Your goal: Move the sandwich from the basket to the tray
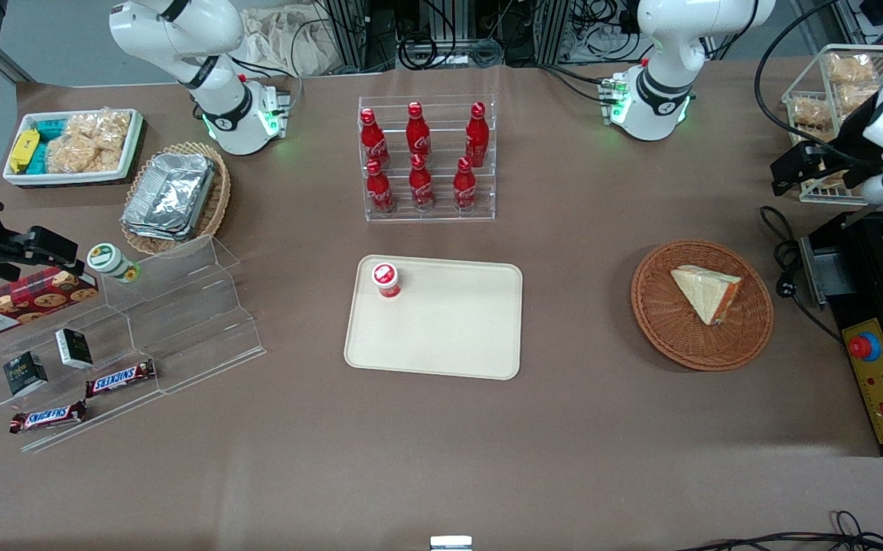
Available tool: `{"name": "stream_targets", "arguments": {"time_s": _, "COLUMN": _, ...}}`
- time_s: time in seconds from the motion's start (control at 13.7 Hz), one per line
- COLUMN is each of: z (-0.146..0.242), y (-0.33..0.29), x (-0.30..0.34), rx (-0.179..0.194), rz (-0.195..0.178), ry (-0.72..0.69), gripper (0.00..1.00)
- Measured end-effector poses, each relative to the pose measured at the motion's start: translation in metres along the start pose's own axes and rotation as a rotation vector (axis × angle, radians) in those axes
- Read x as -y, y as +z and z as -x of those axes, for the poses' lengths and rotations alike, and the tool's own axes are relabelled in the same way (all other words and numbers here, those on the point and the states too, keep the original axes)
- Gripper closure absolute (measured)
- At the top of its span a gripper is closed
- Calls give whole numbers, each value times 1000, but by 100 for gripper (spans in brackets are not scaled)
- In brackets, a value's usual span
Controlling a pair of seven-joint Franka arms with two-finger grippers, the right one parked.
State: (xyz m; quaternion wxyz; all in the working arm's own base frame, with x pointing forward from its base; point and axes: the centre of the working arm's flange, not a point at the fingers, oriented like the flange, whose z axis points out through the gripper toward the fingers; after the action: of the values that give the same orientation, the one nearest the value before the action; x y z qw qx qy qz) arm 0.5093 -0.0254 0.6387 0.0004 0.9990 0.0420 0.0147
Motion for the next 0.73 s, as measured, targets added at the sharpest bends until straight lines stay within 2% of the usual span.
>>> {"name": "stream_targets", "arguments": {"time_s": 0.37, "z": -3, "y": -3, "x": 24, "rx": -6, "rz": 6, "ry": -39, "gripper": 0}}
{"name": "stream_targets", "arguments": {"time_s": 0.73, "z": -5, "y": 1, "x": 45, "rx": 8, "rz": 6, "ry": -79, "gripper": 0}}
